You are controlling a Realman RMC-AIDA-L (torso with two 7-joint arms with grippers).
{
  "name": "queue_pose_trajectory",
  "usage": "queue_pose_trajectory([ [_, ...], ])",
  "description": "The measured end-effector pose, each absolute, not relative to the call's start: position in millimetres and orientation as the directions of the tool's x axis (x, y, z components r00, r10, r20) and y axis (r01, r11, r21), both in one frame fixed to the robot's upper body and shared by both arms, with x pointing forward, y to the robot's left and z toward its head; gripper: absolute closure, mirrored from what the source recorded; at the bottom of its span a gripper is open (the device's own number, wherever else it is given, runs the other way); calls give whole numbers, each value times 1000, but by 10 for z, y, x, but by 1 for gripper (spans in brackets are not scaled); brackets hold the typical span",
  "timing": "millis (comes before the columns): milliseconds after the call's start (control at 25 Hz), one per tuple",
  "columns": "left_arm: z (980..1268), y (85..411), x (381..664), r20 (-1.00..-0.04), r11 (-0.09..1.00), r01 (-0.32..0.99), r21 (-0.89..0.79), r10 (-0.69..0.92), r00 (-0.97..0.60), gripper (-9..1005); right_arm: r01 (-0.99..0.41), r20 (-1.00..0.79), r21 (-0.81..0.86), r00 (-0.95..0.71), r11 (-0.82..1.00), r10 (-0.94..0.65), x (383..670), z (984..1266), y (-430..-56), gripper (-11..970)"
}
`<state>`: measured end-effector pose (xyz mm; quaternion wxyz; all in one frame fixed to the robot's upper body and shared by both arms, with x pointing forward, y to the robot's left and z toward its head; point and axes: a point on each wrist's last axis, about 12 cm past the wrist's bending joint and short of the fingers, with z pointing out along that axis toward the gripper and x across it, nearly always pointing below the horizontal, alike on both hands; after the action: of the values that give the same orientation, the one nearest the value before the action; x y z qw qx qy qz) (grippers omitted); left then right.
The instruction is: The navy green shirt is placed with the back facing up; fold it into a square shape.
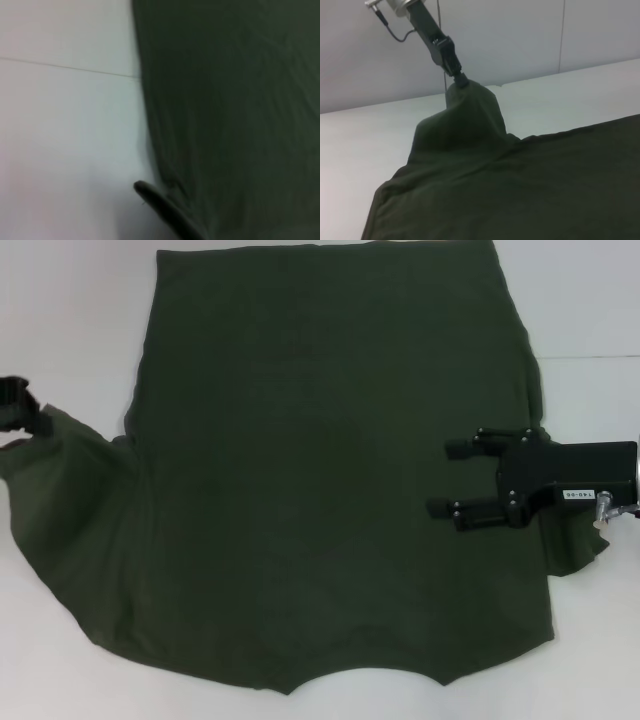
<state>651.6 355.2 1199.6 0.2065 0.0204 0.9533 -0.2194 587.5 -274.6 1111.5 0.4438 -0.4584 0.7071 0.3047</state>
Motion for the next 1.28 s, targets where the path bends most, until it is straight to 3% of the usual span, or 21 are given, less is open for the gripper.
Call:
queue_pose_trajectory([
  [600,12117,2852,6721,-327,880,114,-460,-49,-944,998,-917,-904,20,-187,398,-385,5886,11092,-2709,73],
  [1280,11694,2451,6755,-317,785,26,-619,-219,-923,985,-905,-898,14,-199,426,-393,5897,11052,-2734,76],
])
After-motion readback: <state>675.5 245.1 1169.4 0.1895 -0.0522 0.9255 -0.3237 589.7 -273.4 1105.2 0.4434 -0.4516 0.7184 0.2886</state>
